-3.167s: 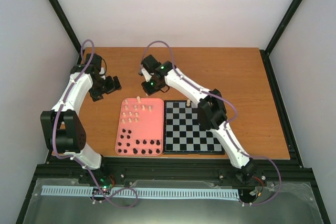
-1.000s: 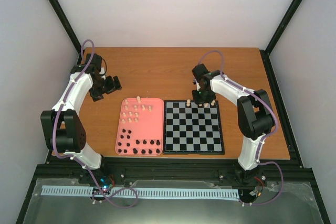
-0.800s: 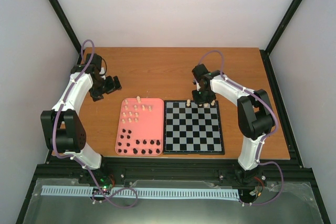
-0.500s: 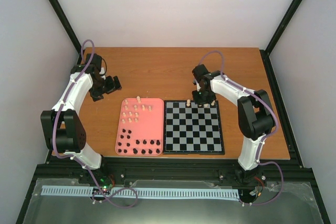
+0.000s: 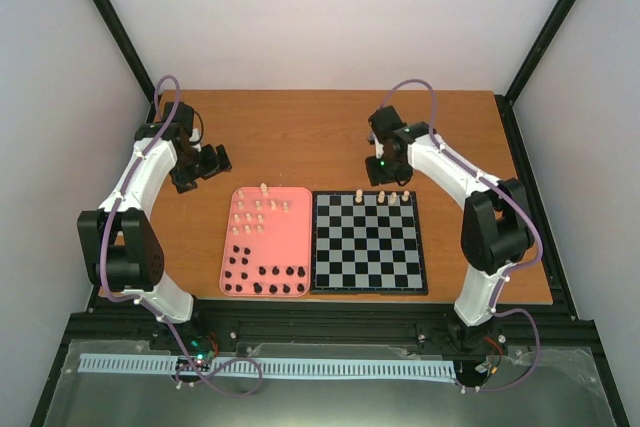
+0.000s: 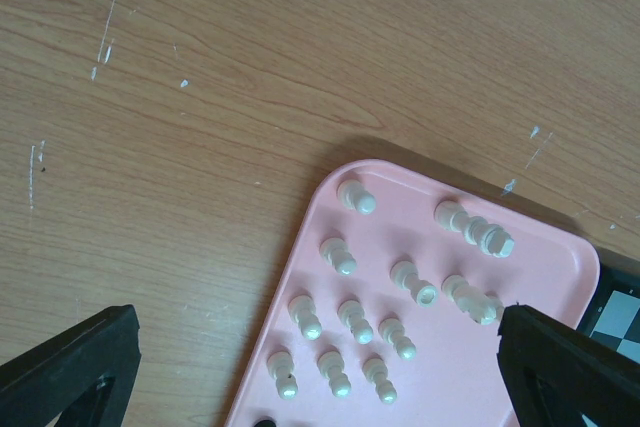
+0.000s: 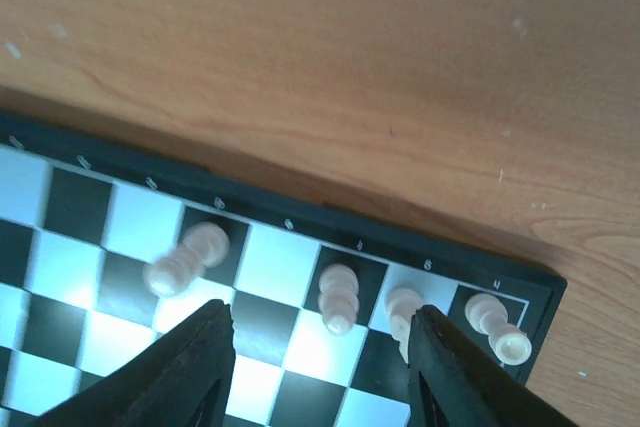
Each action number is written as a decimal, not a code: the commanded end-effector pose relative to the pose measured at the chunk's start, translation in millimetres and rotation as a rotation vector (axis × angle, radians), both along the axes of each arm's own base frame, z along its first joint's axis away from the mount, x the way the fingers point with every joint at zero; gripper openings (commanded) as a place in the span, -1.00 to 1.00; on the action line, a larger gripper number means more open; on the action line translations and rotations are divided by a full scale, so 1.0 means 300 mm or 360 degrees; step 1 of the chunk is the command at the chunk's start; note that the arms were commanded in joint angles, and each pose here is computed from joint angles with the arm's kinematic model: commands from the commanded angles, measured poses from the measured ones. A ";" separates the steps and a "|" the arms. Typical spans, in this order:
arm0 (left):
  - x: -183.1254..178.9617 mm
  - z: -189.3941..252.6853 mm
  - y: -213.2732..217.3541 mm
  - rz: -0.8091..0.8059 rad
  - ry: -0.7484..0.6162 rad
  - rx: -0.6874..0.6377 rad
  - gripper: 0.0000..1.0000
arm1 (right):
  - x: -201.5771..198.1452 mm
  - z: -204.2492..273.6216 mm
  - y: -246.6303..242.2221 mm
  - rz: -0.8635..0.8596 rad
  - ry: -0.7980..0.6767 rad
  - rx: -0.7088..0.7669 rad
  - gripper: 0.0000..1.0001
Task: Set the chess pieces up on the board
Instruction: Place the chess piece on the chessboard, then pick up the chess piece from the storage box.
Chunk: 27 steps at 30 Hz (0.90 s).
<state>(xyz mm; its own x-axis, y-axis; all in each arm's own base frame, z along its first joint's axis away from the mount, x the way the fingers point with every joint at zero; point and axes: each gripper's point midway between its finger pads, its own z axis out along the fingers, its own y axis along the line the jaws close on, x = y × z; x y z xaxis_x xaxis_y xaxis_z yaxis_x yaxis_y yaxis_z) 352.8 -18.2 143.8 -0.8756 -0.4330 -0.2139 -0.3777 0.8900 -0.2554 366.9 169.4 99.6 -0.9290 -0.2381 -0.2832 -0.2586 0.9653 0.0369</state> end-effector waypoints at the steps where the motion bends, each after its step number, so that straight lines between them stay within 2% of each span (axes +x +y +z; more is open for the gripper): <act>1: 0.011 0.009 -0.007 -0.0002 -0.0016 -0.0012 1.00 | 0.062 0.155 0.049 0.0015 -0.0151 0.0102 0.01; 7: 0.011 0.014 -0.003 0.0011 -0.0017 -0.0003 1.00 | 0.110 0.217 0.310 0.0264 -0.0197 0.0206 0.21; 12: 0.003 0.007 -0.001 0.0050 0.0013 -0.0012 1.00 | 0.130 0.231 0.615 0.0516 -0.0214 0.0439 0.24; 16: -0.007 -0.001 0.027 0.0088 0.0048 0.0059 1.00 | 0.112 0.163 0.812 0.0698 -0.0150 0.0555 0.24; 21: -0.016 -0.021 0.015 0.0085 0.0068 0.0026 1.00 | 0.061 0.100 0.954 0.0839 -0.0108 0.0617 0.24; 27: -0.004 -0.020 0.001 0.0074 0.0054 -0.0011 1.00 | 0.017 0.012 1.007 0.0869 -0.0022 0.0613 0.24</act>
